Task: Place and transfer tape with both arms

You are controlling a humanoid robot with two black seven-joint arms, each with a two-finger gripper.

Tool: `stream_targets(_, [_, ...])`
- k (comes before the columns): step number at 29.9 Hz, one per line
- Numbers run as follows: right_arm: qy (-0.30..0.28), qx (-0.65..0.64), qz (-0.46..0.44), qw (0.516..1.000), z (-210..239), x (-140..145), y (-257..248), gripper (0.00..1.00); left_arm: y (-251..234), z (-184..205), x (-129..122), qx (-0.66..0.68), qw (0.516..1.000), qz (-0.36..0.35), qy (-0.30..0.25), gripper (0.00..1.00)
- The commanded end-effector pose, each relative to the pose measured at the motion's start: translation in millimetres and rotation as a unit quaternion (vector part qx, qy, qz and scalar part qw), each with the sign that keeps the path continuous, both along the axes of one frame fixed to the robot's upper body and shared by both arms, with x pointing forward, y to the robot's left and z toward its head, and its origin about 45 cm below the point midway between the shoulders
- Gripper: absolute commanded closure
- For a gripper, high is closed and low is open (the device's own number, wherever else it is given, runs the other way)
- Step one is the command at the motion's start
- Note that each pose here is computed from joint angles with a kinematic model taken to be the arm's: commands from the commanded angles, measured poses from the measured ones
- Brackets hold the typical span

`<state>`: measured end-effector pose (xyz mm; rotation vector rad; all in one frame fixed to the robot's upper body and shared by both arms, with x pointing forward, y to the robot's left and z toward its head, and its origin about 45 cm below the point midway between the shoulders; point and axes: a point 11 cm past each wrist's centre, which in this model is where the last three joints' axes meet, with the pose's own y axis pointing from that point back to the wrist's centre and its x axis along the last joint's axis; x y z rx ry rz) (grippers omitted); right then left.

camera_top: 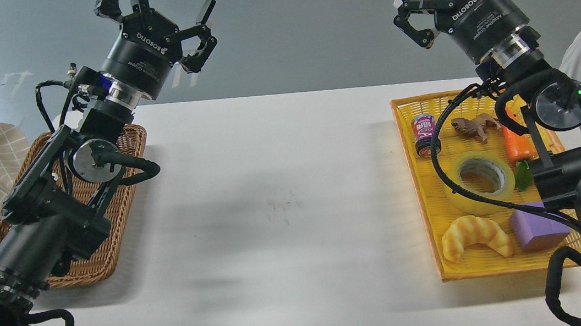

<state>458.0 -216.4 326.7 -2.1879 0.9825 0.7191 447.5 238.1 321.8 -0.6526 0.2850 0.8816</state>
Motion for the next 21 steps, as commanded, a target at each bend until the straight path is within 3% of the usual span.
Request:
stream_targets(1, [0.001, 0.0, 0.0, 1.0, -0.9, 0.0, -0.2, 0.0, -0.1, -0.9, -0.2, 0.0, 1.0, 0.0, 0.001, 0.02])
stream_targets(21, [0.0, -0.01, -0.005, 1.0, -0.8, -0.2, -5.7, 0.0, -8.0, -1.5, -0.5, -0.006, 1.0, -0.007, 0.002, 0.02])
